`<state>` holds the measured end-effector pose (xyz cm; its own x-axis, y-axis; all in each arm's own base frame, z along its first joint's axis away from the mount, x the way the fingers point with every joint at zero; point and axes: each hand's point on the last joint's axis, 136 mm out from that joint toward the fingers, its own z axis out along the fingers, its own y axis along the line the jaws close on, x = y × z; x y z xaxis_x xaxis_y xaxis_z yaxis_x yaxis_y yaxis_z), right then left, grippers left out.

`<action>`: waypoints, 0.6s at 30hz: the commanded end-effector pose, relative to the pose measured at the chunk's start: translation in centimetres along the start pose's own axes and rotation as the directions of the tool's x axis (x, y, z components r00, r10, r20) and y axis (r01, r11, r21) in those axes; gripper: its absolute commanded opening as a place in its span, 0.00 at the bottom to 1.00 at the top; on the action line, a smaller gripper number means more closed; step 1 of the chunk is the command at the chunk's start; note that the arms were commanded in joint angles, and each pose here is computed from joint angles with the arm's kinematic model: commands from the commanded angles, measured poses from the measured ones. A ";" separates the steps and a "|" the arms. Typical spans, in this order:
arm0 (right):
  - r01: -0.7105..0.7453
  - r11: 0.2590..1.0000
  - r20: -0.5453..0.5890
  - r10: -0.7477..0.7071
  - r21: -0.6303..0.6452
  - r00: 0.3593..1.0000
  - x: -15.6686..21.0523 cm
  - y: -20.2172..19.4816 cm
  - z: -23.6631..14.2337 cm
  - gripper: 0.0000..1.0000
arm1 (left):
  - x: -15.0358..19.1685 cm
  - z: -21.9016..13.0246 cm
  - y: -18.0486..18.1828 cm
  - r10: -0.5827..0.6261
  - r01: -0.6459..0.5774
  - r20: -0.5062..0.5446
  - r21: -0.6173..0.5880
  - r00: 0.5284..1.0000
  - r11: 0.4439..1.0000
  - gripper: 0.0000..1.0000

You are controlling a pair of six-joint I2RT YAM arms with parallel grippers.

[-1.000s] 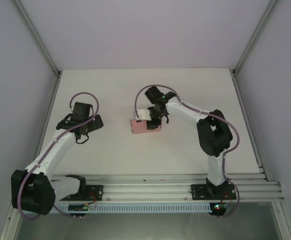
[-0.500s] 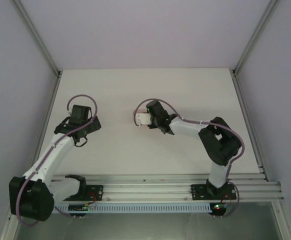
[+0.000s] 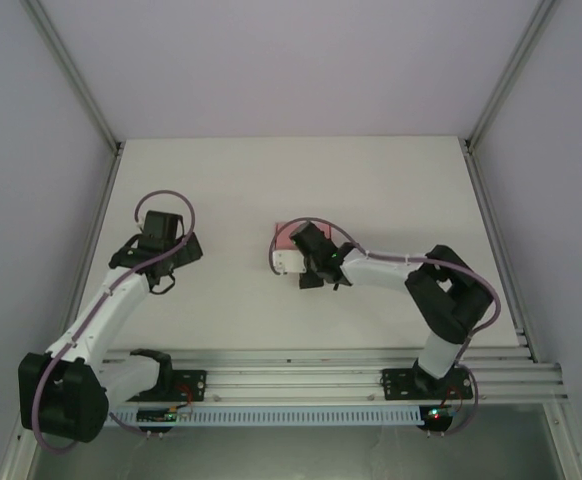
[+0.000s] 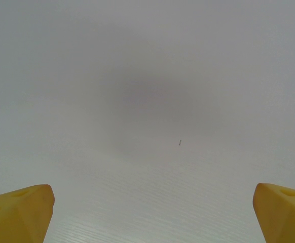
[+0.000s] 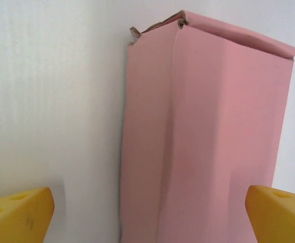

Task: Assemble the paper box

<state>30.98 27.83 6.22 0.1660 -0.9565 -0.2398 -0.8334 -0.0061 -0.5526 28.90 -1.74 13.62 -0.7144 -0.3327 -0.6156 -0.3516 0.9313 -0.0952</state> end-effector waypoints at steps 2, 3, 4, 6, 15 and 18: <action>-0.140 0.990 0.093 0.139 0.000 0.986 -0.9 -1.8 -3.0 0.99 | -1.3 0.0 -0.1 0.013 -0.014 0.079 0.015 0.997 1.000 1.00; -0.193 0.981 0.110 0.189 0.026 0.976 -0.7 -2.8 -3.6 0.99 | -1.7 0.0 -0.1 0.017 -0.019 0.108 0.014 0.994 1.000 1.00; -0.268 0.961 0.119 0.259 0.065 0.959 0.1 -4.3 -4.2 0.99 | -2.1 0.2 0.1 0.030 -0.030 0.145 0.002 0.989 1.000 1.00; -0.440 0.880 0.118 0.425 0.180 0.897 2.9 -7.6 -5.6 0.99 | -3.5 0.4 0.7 0.043 -0.036 0.250 -0.033 0.967 0.999 1.00; -0.963 0.034 0.486 0.859 0.266 0.165 22.6 -10.2 -10.4 0.99 | -6.7 3.1 1.6 0.182 -0.138 0.590 -0.119 0.786 0.983 1.00; -0.969 -0.054 0.565 0.819 0.241 0.095 25.6 -8.2 -10.1 0.99 | -6.3 4.8 1.2 0.207 -0.179 0.605 -0.107 0.769 0.978 1.00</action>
<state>36.60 -0.21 12.55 -0.4828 -0.1145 -0.8682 0.0069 0.9909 -0.1345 33.28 2.44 9.47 -0.4574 -0.0400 -0.8884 -0.3059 0.9451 0.1149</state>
